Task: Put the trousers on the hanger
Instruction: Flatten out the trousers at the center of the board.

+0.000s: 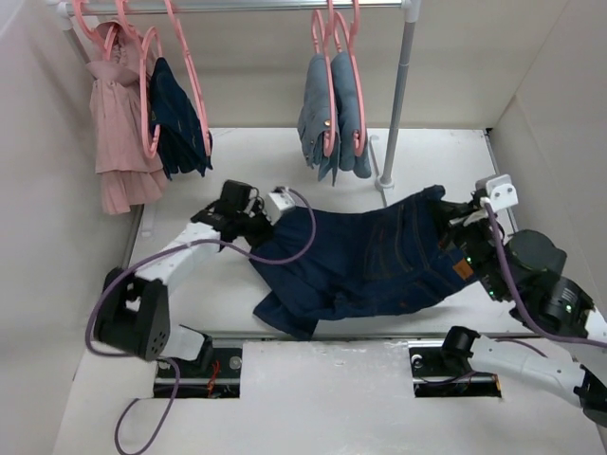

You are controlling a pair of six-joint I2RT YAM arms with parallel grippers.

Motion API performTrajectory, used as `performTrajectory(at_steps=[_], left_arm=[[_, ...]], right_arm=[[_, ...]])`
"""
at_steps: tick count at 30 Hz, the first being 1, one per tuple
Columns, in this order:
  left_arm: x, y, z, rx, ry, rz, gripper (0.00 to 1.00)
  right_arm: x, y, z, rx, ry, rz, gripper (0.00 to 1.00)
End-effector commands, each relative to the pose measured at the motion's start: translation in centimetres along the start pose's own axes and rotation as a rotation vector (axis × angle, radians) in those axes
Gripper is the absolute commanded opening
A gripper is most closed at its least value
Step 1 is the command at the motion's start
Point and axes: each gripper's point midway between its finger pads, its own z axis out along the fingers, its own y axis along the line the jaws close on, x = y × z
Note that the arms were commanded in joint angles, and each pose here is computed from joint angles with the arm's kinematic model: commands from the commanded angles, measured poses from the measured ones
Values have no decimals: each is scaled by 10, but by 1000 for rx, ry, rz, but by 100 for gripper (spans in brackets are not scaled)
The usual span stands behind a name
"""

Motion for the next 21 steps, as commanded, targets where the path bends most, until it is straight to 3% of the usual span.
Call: performTrajectory(at_steps=[1,4,8,11,14,15,16,18,19,20,21], left_arm=[[-66,56,-81,-259,-201,-74,0],[-100,91,-156,-452,-302,-56,0],[-129,93,-226,-617,-416,39,0],[-125,67,-236,-555,-404,124,0],[-76,26,-208,-389,-278,129,0],[-64,9,-197,-299,-244,259,9],[-17,-21,-175,-152,-124,265,18],[18,-58,-168,-13,-50,407,45],[52,-77,-163,87,35,485,70],[61,-84,-165,98,56,523,80],[75,-83,-164,97,103,532,88]], right_arm=[[-44,-5,17,85,-157,42,0],[-80,1,33,98,-233,-11,0],[-140,7,34,70,-341,-26,0],[-165,1,22,59,-396,-4,0],[-123,-4,19,77,-321,64,0],[-104,-1,20,66,-282,82,0],[-61,7,28,54,-191,74,0],[6,18,27,44,-14,208,8],[55,24,29,60,98,236,20],[93,19,19,110,201,270,33],[116,16,15,209,237,480,69]])
